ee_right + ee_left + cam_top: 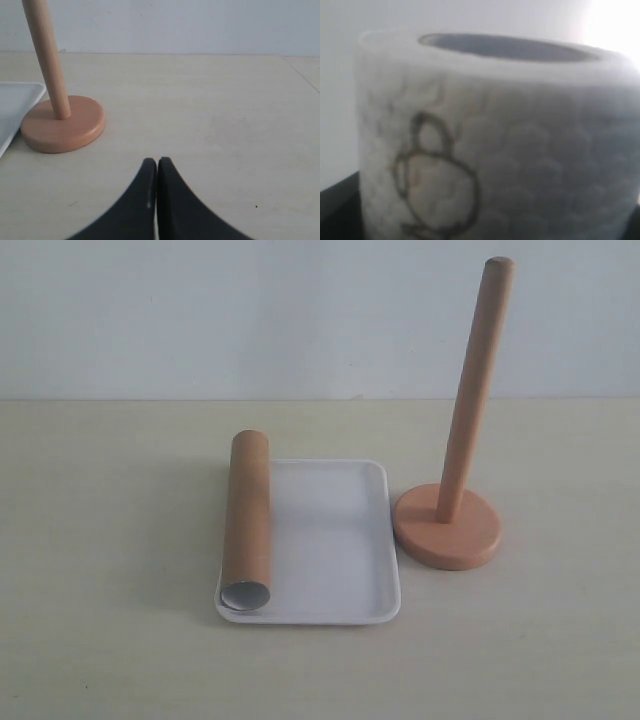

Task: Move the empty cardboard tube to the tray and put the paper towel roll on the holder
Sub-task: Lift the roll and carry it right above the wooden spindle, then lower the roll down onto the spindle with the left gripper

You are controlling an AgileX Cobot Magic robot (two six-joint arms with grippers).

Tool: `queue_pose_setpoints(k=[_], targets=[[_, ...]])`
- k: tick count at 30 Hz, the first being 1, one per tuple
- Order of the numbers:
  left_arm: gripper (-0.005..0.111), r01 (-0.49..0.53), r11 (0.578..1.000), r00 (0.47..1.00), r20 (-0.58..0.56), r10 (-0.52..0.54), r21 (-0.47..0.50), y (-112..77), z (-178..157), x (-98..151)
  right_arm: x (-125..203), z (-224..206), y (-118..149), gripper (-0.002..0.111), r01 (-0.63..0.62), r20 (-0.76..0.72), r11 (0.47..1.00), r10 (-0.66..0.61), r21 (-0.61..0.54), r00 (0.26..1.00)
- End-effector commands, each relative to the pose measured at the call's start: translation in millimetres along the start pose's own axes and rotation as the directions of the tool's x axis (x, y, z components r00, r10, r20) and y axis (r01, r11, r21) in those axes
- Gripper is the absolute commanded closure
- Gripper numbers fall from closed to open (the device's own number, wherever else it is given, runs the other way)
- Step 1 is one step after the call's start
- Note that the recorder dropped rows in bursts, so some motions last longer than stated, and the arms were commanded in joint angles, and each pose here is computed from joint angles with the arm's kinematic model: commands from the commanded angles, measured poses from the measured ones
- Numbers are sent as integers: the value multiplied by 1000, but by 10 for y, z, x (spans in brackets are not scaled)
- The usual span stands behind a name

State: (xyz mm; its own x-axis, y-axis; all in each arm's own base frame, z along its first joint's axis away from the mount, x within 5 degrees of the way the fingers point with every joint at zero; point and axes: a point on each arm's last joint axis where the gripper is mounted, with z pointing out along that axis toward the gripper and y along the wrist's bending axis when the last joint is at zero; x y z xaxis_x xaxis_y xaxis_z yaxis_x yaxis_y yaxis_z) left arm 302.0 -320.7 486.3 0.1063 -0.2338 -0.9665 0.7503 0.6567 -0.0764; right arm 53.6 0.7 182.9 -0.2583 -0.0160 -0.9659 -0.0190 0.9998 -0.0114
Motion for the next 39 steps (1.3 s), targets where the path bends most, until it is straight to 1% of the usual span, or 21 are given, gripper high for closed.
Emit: queue_pose_setpoints(k=[1, 6, 13, 16, 20, 23, 25, 28, 31, 35, 39], targets=[[103, 29, 999, 999, 41, -29, 14, -37, 69, -73, -1, 0, 2, 109, 0, 14, 1000, 0, -3, 1000], [103, 68, 998, 997, 27, -68, -10, -8, 140, 5, -1, 0, 2, 109, 0, 14, 1000, 0, -3, 1000], [103, 71, 997, 997, -3, -71, -15, 6, 211, 165, -1, 0, 2, 109, 0, 14, 1000, 0, -3, 1000], [103, 70, 997, 997, -33, -71, -44, 38, 250, 275, -1, 0, 2, 109, 0, 14, 1000, 0, -3, 1000], [103, 69, 996, 996, -56, -72, -54, 54, 292, 386, -1, 0, 2, 109, 0, 14, 1000, 0, -3, 1000], [103, 76, 994, 993, -88, -82, -75, 80, 339, 530, -1, 0, 2, 109, 0, 14, 1000, 0, -3, 1000], [103, 79, 995, 991, -103, -85, -65, 79, 381, 643, -1, 0, 2, 109, 0, 14, 1000, 0, -3, 1000], [103, 83, 996, 989, -120, -85, -24, 56, 453, 843, -1, 0, 2, 109, 0, 14, 1000, 0, -3, 1000], [103, 79, 997, 984, -156, -82, -25, 71, 511, 1056, -1, 0, 2, 109, 0, 14, 1000, 0, -3, 1000], [103, 69, 997, 975, -211, -72, -21, 80, 507, 1290, -1, 0, 2, 109, 0, 14, 1000, 0, -3, 1000], [103, 67, 997, 964, -256, -72, -27, 112, 475, 1456, -1, 0, 2, 109, 0, 14, 1000, 0, -3, 1000]])
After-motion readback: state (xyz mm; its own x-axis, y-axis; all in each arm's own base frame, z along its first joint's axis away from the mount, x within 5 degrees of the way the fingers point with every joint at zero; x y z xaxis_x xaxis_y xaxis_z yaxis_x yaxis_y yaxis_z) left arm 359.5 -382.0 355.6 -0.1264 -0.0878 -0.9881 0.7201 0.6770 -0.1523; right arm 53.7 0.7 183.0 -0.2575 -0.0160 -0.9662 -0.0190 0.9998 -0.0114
